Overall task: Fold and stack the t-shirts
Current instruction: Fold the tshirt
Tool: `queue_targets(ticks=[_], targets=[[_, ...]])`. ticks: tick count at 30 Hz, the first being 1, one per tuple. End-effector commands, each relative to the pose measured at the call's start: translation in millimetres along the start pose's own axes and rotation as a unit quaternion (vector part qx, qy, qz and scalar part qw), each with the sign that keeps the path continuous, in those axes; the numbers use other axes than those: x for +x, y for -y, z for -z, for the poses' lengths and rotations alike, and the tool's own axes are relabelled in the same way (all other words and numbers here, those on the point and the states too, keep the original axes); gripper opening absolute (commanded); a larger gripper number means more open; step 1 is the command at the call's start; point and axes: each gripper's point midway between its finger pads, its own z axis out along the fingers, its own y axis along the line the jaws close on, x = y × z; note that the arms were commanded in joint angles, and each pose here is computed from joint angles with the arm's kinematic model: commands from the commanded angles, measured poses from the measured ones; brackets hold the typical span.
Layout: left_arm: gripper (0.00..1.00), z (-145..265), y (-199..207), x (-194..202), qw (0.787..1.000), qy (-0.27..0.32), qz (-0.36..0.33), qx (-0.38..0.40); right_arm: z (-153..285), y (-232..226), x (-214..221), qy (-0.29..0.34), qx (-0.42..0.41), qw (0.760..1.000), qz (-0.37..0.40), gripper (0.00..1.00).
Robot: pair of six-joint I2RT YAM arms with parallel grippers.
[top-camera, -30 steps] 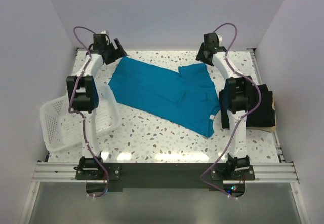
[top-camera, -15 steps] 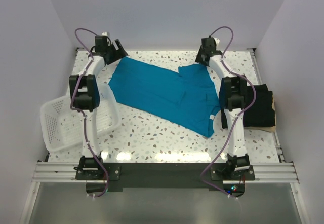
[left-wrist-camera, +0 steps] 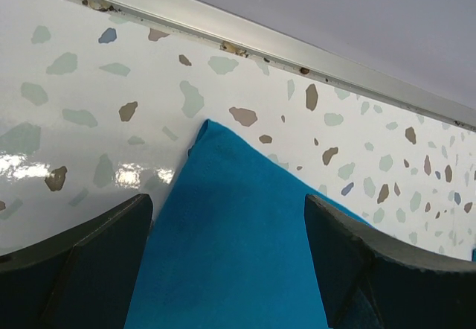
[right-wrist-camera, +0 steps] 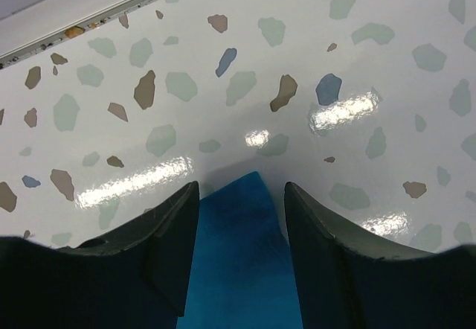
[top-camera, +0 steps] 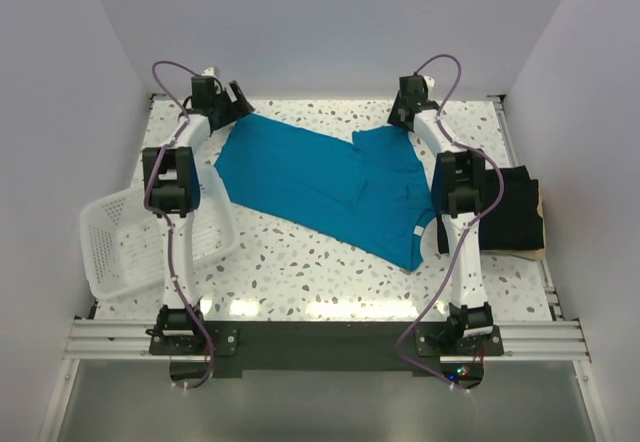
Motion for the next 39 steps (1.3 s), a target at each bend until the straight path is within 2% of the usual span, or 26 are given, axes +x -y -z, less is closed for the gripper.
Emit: queue_targets(ticks=[1,5,9,12,13,17,22,28,34,39], targets=[[0.88,-1.0,18.3,-43.3,0.997,0.07,-0.008,0.029,3.5,3.4,-15.5,0.017,0.007,1.0,0.0,0.53],[0.88,-6.6,20.1,-49.6,0.996,0.083,-0.004,0.035,1.7,2.3,-5.5,0.001,0.0,1.0,0.004,0.49],[0.88,-13.9,18.1,-43.6,0.996,0.079,0.008,0.033,0.9,3.2,5.0,-0.018,-0.001,1.0,0.009,0.38],[0.88,-17.0,20.0,-33.6,0.997,0.067,0.014,0.037,2.6,4.8,10.4,-0.028,-0.001,1.0,0.013,0.28],[0.88,-18.4,19.6,-30.6,0.997,0.064,0.016,0.037,5.4,4.9,6.6,-0.024,-0.002,1.0,0.01,0.19],[0.88,-21.8,18.5,-23.7,0.997,0.057,0.026,0.033,11.3,6.6,5.6,-0.024,-0.002,1.0,0.01,0.01],[0.88,-14.4,22.6,-28.0,0.997,0.063,0.031,0.035,31.8,-9.8,-14.6,-0.003,-0.049,0.999,-0.007,0.0],[0.87,-2.4,24.8,-28.6,0.997,0.061,0.047,0.029,90.4,-58.9,-38.2,0.007,-0.194,0.981,-0.032,0.0],[0.87,3.2,21.2,-27.1,0.997,0.052,0.058,0.01,151.8,-89.7,-23.2,-0.022,-0.297,0.955,-0.008,0.0],[0.86,3.9,13.4,-16.9,0.997,0.034,0.074,-0.011,195.1,-101.5,7.4,-0.064,-0.351,0.934,0.019,0.0]])
